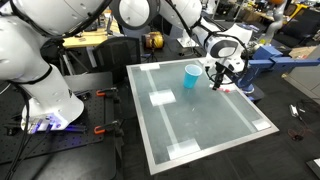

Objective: Pick up the marker from the table and put it in the cup

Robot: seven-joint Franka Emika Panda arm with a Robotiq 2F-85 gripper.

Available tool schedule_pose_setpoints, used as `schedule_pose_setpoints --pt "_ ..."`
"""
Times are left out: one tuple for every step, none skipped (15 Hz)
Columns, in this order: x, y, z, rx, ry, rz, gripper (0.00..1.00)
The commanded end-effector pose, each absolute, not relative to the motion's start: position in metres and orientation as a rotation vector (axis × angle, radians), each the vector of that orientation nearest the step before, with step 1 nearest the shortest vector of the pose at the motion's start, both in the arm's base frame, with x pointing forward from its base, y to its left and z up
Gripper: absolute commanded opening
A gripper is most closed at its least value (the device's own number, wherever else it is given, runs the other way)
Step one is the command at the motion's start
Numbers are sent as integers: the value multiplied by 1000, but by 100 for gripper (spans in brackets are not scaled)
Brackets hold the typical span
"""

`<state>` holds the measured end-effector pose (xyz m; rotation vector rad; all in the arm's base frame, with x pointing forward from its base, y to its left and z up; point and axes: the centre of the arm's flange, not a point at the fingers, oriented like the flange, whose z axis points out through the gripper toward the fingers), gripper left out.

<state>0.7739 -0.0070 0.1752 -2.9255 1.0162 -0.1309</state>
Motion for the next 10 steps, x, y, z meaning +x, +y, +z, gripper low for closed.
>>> schedule_pose_setpoints --pt "786 -8 170 -2936 1033 -96 100" --pt "785 -8 167 -2938 1032 -91 99" --pt "784 -9 165 -2939 1031 -89 80" --pt "784 -9 163 -2940 1030 -90 75" --pt "786 -8 163 -2942 1030 -91 70" --pt "786 -8 162 -2941 1030 -91 63" --pt "787 -8 162 -2942 1029 -92 56" --pt "788 -8 162 -2942 1029 -93 47" --pt "788 -8 162 -2942 1028 -94 40" --pt "789 -8 163 -2942 1027 -96 31"
